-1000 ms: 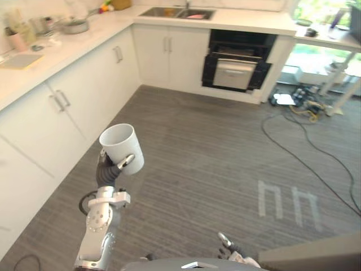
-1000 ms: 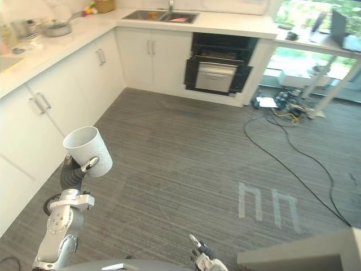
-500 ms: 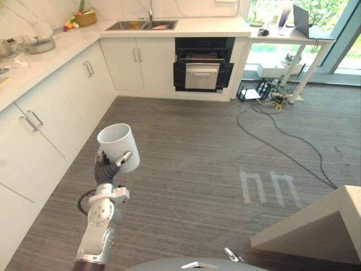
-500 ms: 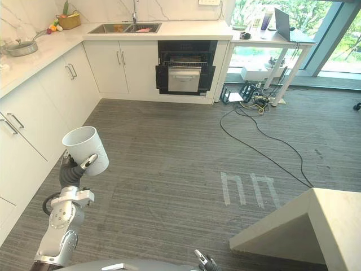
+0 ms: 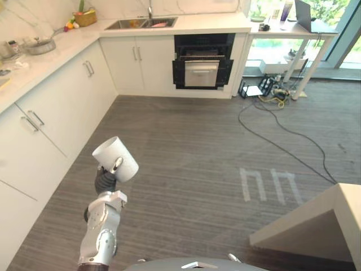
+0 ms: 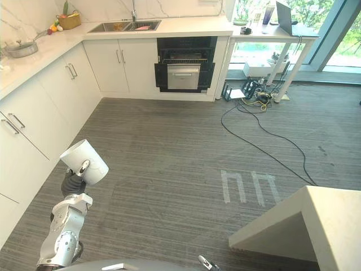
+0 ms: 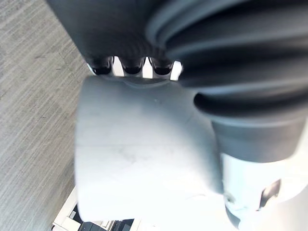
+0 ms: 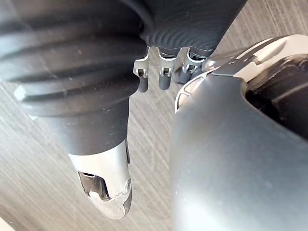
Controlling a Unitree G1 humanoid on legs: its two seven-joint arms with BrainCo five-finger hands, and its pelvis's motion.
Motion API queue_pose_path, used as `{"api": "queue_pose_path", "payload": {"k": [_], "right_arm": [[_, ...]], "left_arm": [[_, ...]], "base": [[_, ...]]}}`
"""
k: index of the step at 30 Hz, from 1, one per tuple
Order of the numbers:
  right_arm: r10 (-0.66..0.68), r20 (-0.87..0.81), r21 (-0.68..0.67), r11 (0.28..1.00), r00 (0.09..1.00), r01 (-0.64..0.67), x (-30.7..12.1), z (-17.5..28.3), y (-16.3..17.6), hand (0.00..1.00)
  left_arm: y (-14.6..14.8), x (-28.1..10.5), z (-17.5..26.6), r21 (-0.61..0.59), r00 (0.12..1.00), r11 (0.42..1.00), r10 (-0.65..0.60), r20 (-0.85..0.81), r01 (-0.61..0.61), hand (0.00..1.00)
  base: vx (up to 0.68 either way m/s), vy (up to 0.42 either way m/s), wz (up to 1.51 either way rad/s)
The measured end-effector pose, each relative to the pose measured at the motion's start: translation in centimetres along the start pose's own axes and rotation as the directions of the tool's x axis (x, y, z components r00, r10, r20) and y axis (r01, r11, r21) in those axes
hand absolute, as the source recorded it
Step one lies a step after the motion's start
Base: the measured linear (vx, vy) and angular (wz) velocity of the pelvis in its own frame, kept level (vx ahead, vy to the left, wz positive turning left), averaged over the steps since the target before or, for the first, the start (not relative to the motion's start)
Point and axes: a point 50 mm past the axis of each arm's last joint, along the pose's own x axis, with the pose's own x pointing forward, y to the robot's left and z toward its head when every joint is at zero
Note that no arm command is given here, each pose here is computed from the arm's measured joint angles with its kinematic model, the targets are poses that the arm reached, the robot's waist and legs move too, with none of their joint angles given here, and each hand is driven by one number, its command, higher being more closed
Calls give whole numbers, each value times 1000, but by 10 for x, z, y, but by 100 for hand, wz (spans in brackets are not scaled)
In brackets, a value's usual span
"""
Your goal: Walk over to the sink, pick up the cup, carry it to the dishwasher, place the cup inside the dishwasher, then close the dishwasher door
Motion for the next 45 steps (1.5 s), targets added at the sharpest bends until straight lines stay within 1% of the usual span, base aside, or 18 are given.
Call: {"api": "queue_pose_path", "payload": {"k": [8,9,12,15,17,20,22,24,26,28,31,33,36,38,39,40,41,45], "right_arm": [[-68,71,-7,998,995,68,-1,8,-4,0],[-72,118,2,997,990,72,-2,17,-6,0],[-57,210,11,998,976,55,-5,30,-5,0],[7,240,18,1000,971,-12,2,26,19,0],[47,255,19,998,966,-54,3,25,31,0],[58,244,19,998,968,-64,4,27,34,0],[31,196,18,999,980,-35,4,15,28,0],[-30,149,55,998,988,22,-1,-1,11,0],[-82,149,82,994,985,70,-4,1,-1,0],[-111,148,125,988,983,93,-4,-1,-3,0],[-142,169,119,985,975,123,-9,-1,-14,0],[-134,211,91,989,968,117,-10,4,-15,0],[-63,310,60,997,949,47,-7,28,-1,0],[120,452,-79,992,884,-95,-8,72,43,0],[164,478,-111,986,863,-125,-9,80,54,0],[243,541,-151,970,805,-191,-14,99,79,0],[278,586,-158,961,761,-229,-18,110,93,0],[263,651,-135,963,713,-232,-26,121,96,0]], "left_arm": [[-9,0,16,5,989,991,-133,58,133,100],[-11,-1,15,26,986,988,-156,54,155,100],[-12,-1,18,70,981,982,-182,65,178,100],[-12,4,24,111,977,976,-198,79,189,100],[-20,13,23,147,970,965,-231,72,219,100],[-35,20,25,176,956,947,-286,74,269,100],[-31,19,26,191,956,945,-284,74,266,100],[-26,14,13,163,965,953,-262,29,254,100],[-36,12,6,134,954,946,-300,14,296,100],[-44,11,1,113,949,943,-315,3,312,100],[-63,4,-12,86,927,923,-374,-37,376,100],[-64,6,-9,88,925,921,-379,-27,380,100],[-57,10,-2,90,937,933,-350,1,349,100],[-45,3,-3,85,956,953,-293,3,292,100],[-43,0,-3,83,958,955,-285,2,284,100],[-42,-6,-3,73,961,958,-277,6,276,100],[-43,-9,-3,67,960,958,-279,9,277,100],[-34,-10,0,32,967,968,-251,37,250,100]], "base": [[159,89,24],[188,137,48],[199,161,39],[248,13,44],[253,-88,64],[362,-208,46],[356,-238,24],[483,-319,40],[430,-333,29],[282,-303,-11],[319,-284,16],[411,-175,10],[370,-170,-2],[367,-146,-47],[356,-76,-60],[464,-17,-50],[483,15,-45],[430,170,-26]]}}
